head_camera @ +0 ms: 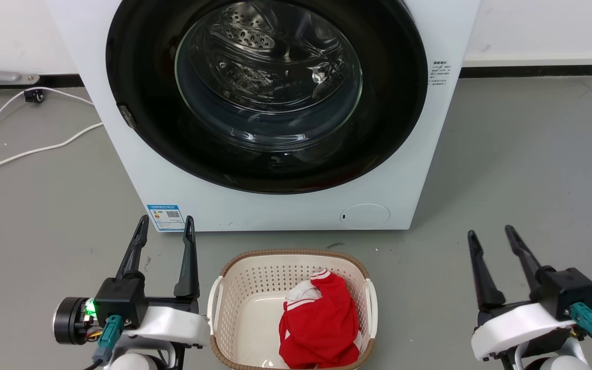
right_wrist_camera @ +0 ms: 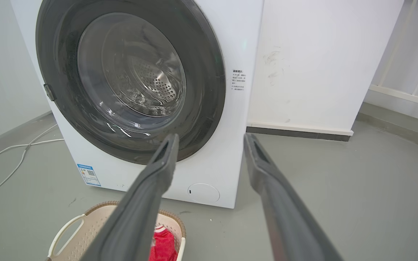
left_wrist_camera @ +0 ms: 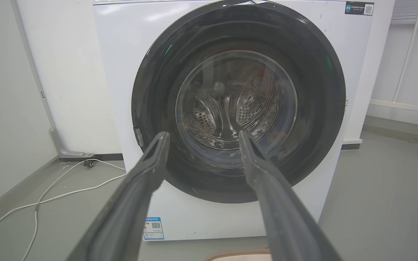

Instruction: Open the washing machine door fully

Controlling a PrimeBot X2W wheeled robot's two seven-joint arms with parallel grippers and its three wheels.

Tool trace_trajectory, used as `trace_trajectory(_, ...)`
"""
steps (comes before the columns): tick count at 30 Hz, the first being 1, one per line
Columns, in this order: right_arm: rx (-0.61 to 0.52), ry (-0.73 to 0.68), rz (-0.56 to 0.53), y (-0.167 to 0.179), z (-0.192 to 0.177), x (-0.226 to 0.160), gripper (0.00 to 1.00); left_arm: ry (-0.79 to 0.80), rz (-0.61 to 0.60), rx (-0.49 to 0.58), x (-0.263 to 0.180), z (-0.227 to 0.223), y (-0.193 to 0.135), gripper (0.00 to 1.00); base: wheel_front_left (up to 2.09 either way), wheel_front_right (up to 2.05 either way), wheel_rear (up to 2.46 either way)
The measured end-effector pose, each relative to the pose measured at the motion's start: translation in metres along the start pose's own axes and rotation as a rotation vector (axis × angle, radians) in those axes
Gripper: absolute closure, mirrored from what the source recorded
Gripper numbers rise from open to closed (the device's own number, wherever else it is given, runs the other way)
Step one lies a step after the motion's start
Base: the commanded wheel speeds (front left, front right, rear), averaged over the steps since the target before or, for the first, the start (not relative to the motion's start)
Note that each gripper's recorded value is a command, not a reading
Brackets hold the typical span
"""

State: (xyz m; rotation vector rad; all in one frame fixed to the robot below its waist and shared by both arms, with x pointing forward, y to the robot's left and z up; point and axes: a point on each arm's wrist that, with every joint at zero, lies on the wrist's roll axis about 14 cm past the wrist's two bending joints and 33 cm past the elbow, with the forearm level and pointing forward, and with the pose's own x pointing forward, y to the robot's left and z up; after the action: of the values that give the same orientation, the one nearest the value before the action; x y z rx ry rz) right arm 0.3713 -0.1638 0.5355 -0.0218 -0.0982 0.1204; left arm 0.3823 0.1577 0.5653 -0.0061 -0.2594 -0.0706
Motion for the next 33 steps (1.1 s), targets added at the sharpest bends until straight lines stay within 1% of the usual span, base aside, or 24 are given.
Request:
trace_trajectory(4, 0.026, 0.003, -0.006, -0.001, -0.001, 0.0, 1.0, 0.002, 0.002, 0.0, 0.0, -0.001, 0.001, 0.0, 0.0, 0.0, 0.0)
trace_trajectory(7, 0.087, -0.013, -0.03, -0.008, 0.0, 0.0, 1.0, 0.003, 0.004, 0.002, 0.0, -0.001, 0.001, 0.0, 0.0, 0.0, 0.0)
trace_trajectory(8, 0.087, -0.013, -0.03, -0.008, 0.0, 0.0, 1.0, 0.003, 0.004, 0.002, 0.0, -0.001, 0.001, 0.0, 0.0, 0.0, 0.0)
trace_trajectory(11, 0.188, -0.04, -0.063, -0.016, 0.003, 0.0, 1.0, 0.004, 0.006, 0.001, 0.0, -0.002, 0.001, 0.0, 0.0, 0.0, 0.0)
trace_trajectory(15, 0.376, -0.093, -0.113, -0.029, 0.009, 0.002, 1.0, 0.005, 0.009, 0.001, 0.001, -0.002, 0.002, 0.0, 0.0, 0.0, 0.0)
trace_trajectory(19, 0.607, -0.185, -0.164, -0.045, 0.022, 0.009, 1.0, 0.011, 0.011, -0.001, 0.002, -0.005, 0.003, 0.0, 0.0, 0.0, 0.0)
trace_trajectory(21, 0.751, -0.232, -0.195, -0.055, 0.027, 0.013, 1.0, 0.014, 0.011, -0.002, 0.003, -0.006, 0.003, 0.0, 0.0, 0.0, 0.0)
trace_trajectory(22, 0.805, -0.252, -0.211, -0.061, 0.029, 0.014, 1.0, 0.017, 0.012, -0.002, 0.004, -0.007, 0.003, 0.0, 0.0, 0.0, 0.0)
trace_trajectory(24, 0.975, -0.303, -0.24, -0.073, 0.033, 0.02, 1.0, 0.018, 0.013, -0.003, 0.005, -0.008, 0.003, 0.0, 0.0, 0.0, 0.0)
trace_trajectory(27, 1.164, -0.348, -0.258, -0.088, 0.038, 0.034, 1.0, 0.017, 0.017, -0.008, 0.01, -0.009, 0.004, 0.0, 0.0, 0.0, 0.0)
trace_trajectory(28, 1.191, -0.354, -0.259, -0.093, 0.04, 0.039, 1.0, 0.015, 0.018, -0.009, 0.012, -0.009, 0.004, 0.0, 0.0, 0.0, 0.0)
trace_trajectory(33, 1.213, -0.387, -0.224, -0.114, 0.062, 0.072, 1.0, 0.015, 0.023, -0.01, 0.021, -0.013, 0.005, 0.0, 0.0, 0.0, 0.0)
